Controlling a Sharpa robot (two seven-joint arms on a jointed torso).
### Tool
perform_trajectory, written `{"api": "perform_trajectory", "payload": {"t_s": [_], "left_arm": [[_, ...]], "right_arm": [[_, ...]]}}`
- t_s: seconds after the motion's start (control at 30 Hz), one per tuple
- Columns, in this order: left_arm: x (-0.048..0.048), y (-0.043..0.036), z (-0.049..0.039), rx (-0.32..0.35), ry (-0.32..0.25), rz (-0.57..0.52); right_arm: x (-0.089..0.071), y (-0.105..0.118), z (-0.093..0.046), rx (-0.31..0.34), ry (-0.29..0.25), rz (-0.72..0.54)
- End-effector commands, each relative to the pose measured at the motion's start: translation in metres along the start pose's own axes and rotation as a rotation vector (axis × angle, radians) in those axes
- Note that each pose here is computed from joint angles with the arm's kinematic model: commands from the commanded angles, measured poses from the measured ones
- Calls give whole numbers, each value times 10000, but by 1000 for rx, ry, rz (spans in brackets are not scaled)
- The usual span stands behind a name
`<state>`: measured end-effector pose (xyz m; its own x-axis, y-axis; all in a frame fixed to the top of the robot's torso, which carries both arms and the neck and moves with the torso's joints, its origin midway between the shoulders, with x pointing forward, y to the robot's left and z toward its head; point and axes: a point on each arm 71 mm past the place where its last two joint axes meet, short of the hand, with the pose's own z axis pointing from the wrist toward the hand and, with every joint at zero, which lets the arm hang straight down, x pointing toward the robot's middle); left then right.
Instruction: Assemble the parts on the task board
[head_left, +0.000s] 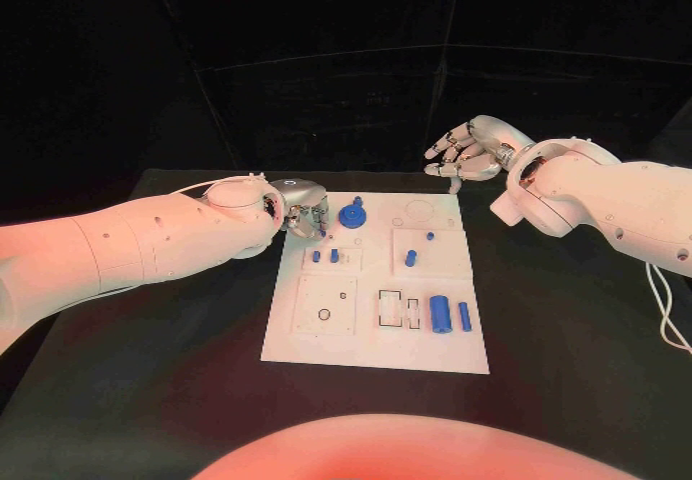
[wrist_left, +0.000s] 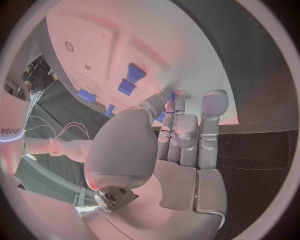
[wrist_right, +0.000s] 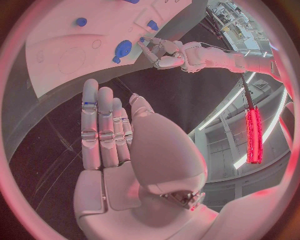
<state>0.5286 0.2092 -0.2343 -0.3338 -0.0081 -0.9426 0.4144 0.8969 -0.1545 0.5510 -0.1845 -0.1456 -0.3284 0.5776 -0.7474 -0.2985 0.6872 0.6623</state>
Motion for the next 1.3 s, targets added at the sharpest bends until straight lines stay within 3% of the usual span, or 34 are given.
{"api": "perform_trajectory", "payload": {"t_s": [0.03,0.4,0.8,1.3], "left_arm": [[94,31,-2,-22,54,3],[129,88,-1,-39,59,6],[190,21,47,-19,67,3],[262,9,54,-12,76,12]], "right_arm": [[-4,15,3,-7,3,2],[2,6,1,-5,5,3],[15,3,1,-6,7,4],[18,-1,-2,-5,8,4]]}}
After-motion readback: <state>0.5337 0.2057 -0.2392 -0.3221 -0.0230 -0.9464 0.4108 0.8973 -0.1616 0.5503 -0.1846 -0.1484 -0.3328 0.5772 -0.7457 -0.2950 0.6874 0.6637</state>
